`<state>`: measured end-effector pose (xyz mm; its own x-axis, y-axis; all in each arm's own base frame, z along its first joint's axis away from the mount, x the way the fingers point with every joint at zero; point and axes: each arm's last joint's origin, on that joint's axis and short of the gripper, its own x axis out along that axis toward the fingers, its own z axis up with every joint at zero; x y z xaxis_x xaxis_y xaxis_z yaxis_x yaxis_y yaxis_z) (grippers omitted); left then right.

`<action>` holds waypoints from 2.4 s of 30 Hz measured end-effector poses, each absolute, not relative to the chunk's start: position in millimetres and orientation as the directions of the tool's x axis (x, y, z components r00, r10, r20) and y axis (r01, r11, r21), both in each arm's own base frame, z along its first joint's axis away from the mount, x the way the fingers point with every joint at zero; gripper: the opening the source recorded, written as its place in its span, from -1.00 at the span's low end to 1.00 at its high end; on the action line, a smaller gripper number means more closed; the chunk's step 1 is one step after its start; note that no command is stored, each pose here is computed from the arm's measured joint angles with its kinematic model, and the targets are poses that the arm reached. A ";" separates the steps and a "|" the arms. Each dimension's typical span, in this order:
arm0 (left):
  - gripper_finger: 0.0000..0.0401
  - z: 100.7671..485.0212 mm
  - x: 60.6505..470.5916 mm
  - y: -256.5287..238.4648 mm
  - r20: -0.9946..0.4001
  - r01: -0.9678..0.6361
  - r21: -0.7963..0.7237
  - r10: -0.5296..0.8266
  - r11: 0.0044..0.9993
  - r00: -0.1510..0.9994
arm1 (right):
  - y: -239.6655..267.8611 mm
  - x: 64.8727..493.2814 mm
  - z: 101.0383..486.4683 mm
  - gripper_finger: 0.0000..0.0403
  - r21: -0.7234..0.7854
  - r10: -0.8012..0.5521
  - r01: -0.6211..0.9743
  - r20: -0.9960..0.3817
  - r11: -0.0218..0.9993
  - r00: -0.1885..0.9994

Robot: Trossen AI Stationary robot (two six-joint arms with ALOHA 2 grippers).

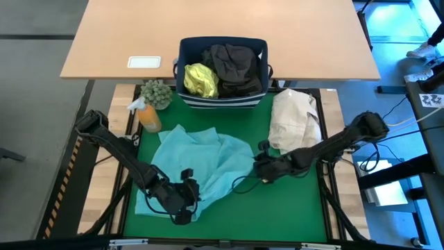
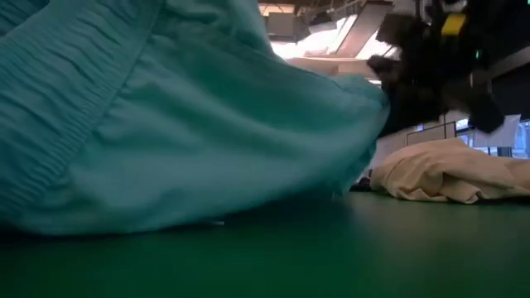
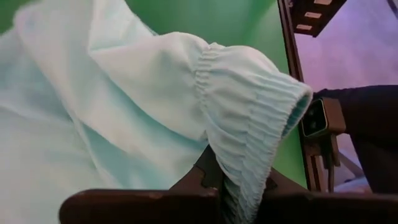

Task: Fold laundry
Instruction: Fold the blue shorts

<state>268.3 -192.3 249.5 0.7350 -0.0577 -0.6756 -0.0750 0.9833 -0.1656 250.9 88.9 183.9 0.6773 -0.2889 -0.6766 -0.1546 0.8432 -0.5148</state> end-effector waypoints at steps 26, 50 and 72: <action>-0.98 289.6 255.2 -218.7 -0.634 -0.021 -0.128 -0.066 0.992 0.771 | 86.0 210.6 230.0 -1.00 -0.106 0.171 -0.367 -0.744 0.924 0.645; -0.98 272.0 243.4 -174.4 -0.836 -0.361 0.025 0.217 0.932 0.504 | 128.8 233.9 164.6 -0.23 -0.045 0.083 -0.225 -0.847 0.973 0.526; -0.96 271.9 243.5 -174.9 -0.839 -0.363 0.014 0.209 0.932 0.502 | 129.9 262.4 115.5 -0.30 -0.151 -0.129 0.011 -0.808 0.989 0.575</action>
<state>243.5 -174.9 271.9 0.5025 0.2087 -0.8390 -0.3634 0.9315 0.0141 262.4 129.9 115.5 0.5755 -0.1293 -0.8075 0.0108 0.9885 -0.1505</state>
